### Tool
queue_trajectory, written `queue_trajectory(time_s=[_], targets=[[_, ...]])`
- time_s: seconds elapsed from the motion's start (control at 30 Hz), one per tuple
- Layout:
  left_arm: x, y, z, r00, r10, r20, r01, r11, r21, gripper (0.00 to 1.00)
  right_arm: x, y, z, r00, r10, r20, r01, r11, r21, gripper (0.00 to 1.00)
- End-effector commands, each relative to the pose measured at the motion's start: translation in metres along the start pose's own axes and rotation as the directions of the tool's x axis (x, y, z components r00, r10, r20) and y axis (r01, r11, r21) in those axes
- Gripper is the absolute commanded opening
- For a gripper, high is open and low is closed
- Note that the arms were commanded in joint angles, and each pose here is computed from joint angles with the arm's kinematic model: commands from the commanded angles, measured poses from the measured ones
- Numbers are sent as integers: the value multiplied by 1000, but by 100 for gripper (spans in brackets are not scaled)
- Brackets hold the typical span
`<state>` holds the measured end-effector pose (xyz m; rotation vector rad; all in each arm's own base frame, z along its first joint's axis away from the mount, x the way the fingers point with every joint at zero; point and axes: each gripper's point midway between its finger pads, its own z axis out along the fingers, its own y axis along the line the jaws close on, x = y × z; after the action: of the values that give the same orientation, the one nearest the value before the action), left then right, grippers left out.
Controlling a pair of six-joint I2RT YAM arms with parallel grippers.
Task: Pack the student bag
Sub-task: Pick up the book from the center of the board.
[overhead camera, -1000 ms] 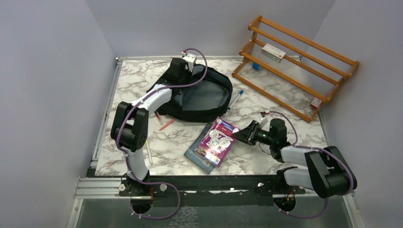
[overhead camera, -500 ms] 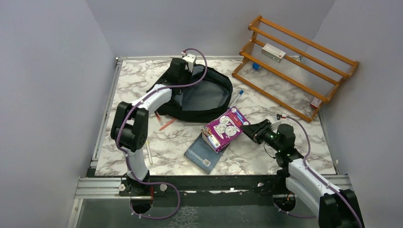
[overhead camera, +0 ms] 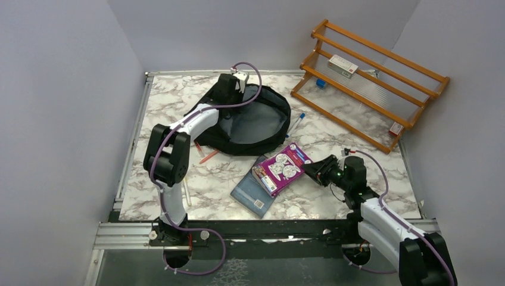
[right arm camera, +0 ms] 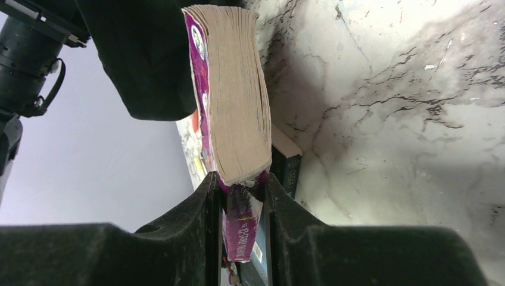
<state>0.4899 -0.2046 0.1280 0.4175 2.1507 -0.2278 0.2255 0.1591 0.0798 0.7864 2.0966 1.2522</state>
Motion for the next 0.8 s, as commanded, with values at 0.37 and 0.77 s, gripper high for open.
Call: queue_trajectory(time_s=[0.37,0.77], targets=[[-32,-43,-46,996,-79,33,73,985,155,66,-4,39,-4,944,-329,12,327,933,-150,1],[-54,-109,-157,943,-89,321,-109,828,550,99,-9,117,-22,754,-637,160,643,667,-378,1]])
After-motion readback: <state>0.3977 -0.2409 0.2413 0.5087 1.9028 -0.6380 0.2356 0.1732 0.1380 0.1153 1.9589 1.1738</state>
